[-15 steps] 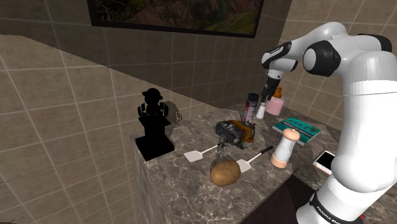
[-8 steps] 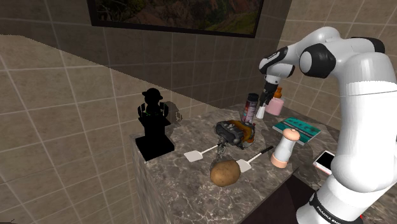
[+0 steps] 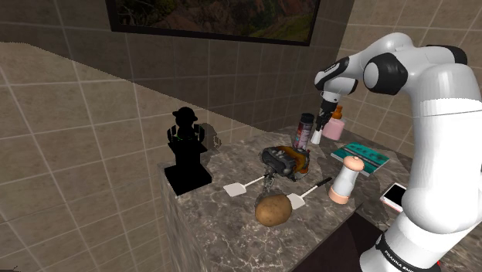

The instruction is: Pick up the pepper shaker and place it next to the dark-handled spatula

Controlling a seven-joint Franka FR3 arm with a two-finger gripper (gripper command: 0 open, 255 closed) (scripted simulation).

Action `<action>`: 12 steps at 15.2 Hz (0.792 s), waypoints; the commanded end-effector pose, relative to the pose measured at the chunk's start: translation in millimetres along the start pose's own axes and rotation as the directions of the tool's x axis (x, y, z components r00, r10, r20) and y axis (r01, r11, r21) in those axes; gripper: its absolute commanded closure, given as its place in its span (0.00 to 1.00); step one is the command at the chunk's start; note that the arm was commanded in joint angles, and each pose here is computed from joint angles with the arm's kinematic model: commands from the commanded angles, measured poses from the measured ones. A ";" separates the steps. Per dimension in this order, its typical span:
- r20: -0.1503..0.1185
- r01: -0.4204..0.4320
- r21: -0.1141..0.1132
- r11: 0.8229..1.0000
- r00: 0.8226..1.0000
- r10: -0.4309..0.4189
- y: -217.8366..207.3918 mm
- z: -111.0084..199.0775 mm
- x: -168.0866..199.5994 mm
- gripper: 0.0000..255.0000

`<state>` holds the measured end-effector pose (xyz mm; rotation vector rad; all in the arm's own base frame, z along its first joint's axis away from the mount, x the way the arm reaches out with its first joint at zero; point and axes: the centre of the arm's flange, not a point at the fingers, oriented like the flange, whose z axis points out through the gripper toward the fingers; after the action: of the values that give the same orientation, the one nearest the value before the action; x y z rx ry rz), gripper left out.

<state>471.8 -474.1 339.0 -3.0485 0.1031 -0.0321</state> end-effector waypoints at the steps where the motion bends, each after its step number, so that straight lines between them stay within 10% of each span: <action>1: 0.001 0.000 0.000 1.000 1.000 0.000 0.0 0.4 -0.1 1.00; 12: 0.001 0.000 0.000 1.000 1.000 0.000 -2.0 -20.6 0.3 1.00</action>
<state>472.2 -474.0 354.2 -3.0483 0.1032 -0.0316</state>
